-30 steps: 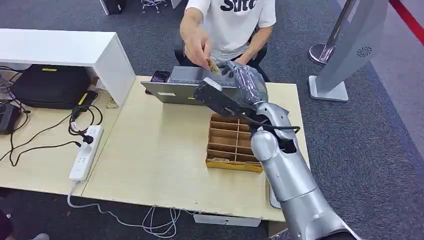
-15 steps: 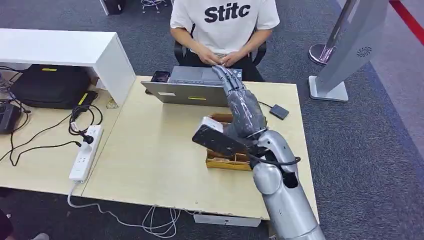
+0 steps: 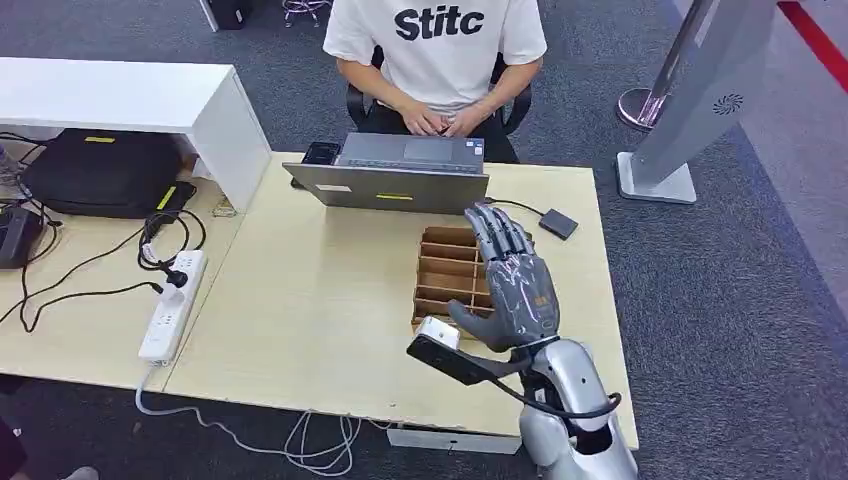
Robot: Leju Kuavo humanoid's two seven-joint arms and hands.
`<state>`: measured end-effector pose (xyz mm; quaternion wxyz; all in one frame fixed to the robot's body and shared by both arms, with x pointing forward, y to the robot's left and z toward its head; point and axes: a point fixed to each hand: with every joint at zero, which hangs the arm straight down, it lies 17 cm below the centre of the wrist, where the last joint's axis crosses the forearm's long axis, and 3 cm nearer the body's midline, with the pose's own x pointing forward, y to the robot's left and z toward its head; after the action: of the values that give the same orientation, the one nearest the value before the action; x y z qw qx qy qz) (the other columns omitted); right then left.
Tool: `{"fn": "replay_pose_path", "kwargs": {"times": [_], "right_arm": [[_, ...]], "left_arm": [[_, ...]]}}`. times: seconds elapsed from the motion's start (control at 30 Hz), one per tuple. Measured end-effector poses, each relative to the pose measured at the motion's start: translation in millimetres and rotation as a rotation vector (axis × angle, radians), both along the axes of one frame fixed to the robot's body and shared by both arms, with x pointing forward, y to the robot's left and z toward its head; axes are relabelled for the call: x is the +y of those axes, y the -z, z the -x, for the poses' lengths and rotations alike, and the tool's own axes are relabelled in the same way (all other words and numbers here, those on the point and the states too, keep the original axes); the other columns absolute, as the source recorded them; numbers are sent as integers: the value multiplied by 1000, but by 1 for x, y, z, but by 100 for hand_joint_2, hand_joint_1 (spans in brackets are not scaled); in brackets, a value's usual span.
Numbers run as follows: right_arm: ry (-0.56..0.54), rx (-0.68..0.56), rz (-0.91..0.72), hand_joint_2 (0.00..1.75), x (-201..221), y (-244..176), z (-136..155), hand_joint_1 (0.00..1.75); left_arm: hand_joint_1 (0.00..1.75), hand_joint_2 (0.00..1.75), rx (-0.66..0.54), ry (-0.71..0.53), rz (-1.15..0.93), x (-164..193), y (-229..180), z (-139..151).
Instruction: Pass the card to the sensor for recognition and then transmit it.
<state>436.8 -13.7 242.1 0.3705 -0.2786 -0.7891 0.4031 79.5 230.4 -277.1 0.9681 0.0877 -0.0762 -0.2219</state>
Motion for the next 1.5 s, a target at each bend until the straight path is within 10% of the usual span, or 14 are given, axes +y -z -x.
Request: {"fn": "replay_pose_path", "kwargs": {"times": [1.5], "right_arm": [[270,58,305,175,-59,106,-6,0]], "left_arm": [[0,175,7,-14,-7,2,0,3]]}}
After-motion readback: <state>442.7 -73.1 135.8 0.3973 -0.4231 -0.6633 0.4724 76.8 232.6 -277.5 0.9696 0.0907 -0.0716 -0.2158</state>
